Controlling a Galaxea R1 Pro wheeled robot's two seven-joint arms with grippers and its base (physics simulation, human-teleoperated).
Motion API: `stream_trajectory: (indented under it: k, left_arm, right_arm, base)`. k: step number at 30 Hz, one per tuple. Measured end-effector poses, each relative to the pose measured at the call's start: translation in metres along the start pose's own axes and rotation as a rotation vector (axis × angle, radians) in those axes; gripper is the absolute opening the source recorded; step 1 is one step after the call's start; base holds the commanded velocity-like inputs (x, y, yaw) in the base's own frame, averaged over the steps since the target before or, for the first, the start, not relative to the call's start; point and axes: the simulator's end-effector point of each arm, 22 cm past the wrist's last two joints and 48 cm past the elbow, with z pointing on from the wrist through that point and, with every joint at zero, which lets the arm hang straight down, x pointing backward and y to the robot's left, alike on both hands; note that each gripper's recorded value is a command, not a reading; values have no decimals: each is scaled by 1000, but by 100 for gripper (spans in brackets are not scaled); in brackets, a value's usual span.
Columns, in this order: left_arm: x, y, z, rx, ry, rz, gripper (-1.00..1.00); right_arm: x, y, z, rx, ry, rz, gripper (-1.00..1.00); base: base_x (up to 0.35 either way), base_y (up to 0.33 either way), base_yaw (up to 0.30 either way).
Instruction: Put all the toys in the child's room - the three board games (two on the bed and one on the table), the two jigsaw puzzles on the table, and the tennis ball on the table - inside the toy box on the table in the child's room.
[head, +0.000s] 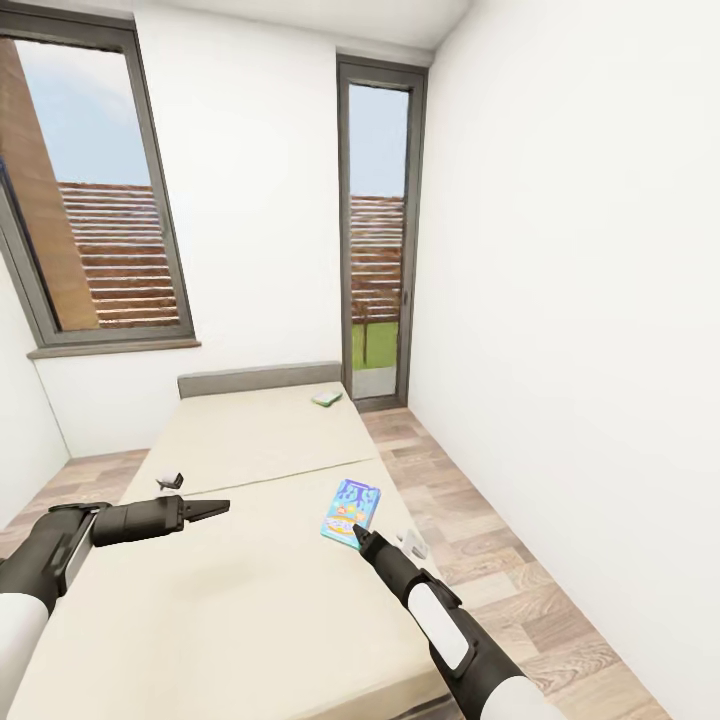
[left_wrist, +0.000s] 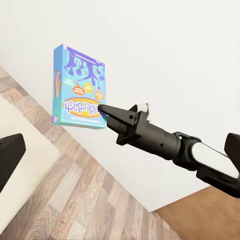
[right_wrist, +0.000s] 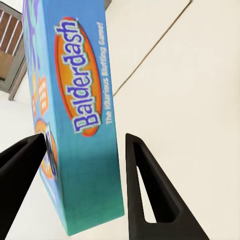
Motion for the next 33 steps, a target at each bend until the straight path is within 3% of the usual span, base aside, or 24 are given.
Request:
stream_trajectory:
  k: [33]
  left_arm:
    - [-21,-32,-7,1,1,-3,100]
  right_arm:
    - [-18,30,-19,1,-4,1,-100]
  base:
    - [0,0,0]
